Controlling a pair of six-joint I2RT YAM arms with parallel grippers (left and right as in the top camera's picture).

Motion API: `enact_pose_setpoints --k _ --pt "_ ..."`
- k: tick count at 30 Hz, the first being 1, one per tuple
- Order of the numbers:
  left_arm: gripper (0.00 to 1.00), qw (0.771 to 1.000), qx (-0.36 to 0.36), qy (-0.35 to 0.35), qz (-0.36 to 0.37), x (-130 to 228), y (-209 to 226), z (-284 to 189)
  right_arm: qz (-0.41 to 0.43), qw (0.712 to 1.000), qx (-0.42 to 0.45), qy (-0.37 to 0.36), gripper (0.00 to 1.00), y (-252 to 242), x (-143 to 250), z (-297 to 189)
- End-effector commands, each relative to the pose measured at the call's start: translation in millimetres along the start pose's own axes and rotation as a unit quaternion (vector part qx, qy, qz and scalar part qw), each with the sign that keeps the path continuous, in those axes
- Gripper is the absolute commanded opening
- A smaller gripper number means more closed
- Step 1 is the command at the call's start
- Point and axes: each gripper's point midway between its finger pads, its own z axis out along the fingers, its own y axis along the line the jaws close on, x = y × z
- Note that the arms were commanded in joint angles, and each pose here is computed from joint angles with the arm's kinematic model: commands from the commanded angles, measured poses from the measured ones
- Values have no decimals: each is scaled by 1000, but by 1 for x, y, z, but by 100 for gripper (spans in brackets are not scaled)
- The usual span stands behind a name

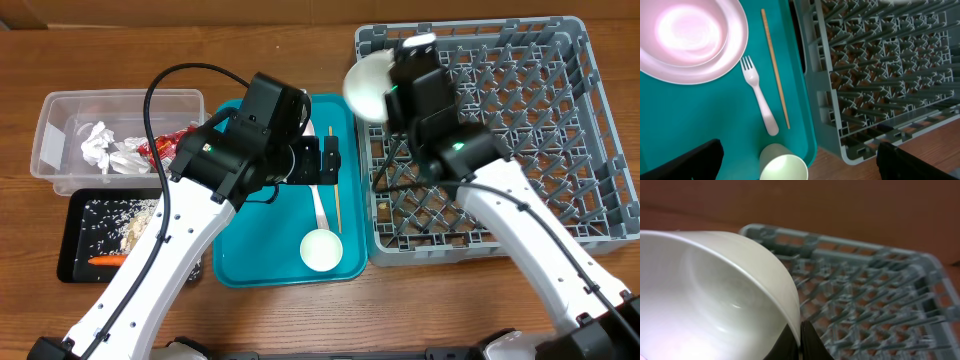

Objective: Sort waste into correct bins and load items into the dishwasher
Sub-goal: 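Carry the white bowl with the right gripper into the dish rack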

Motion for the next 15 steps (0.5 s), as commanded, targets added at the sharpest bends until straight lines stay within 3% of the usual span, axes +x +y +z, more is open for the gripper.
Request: enact_pose_setpoints --k 1,7,15 --pt "100 1000 1 -16 8 -5 -4 -9 -51 996 70 -17 4 -50 -14 22" --pt "100 1000 1 -16 8 -5 -4 -9 -84 989 116 -18 4 -94 -17 50" --pt "100 1000 1 -15 9 -5 -4 -9 -176 974 139 25 4 -86 10 99"
